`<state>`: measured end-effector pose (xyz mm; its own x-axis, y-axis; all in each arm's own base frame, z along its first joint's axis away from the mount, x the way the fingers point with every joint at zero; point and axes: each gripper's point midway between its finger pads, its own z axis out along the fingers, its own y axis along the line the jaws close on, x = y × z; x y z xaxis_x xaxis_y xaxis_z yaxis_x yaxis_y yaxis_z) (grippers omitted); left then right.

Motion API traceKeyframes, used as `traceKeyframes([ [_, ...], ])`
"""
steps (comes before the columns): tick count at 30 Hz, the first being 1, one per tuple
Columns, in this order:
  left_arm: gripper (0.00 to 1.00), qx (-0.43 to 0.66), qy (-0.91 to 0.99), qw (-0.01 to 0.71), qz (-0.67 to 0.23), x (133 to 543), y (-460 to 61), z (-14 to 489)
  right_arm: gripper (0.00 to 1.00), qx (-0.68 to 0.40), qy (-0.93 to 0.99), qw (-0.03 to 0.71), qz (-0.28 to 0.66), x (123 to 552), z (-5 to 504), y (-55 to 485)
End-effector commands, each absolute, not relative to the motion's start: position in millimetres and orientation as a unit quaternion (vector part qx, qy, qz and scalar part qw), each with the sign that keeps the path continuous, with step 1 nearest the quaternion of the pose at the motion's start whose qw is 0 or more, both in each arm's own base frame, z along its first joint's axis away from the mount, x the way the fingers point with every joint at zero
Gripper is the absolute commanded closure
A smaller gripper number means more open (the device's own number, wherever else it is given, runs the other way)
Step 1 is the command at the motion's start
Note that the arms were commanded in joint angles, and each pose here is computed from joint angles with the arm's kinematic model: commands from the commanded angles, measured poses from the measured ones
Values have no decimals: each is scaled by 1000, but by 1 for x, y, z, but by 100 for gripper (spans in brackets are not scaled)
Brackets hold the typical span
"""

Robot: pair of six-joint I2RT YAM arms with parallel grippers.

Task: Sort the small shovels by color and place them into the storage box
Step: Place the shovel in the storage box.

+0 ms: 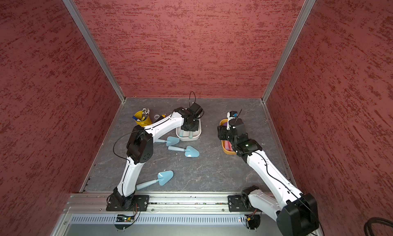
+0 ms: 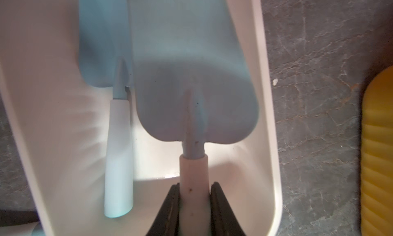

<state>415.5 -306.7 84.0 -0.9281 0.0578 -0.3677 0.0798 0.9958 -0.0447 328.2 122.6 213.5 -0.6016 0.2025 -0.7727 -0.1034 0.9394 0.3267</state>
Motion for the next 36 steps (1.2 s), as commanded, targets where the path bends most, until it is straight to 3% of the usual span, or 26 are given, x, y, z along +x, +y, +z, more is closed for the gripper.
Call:
traceKeyframes([
  [1, 100, 15, 974, 222, -39, 438, -309, 94, 47, 37, 881, 441, 165, 325, 209, 117],
  [10, 100, 0, 971, 231, -59, 455, -311, 103, 47, 39, 882, 437, 171, 324, 207, 119],
  [36, 100, -15, 976, 213, -50, 475, -315, 52, 47, 37, 882, 434, 180, 324, 207, 122],
])
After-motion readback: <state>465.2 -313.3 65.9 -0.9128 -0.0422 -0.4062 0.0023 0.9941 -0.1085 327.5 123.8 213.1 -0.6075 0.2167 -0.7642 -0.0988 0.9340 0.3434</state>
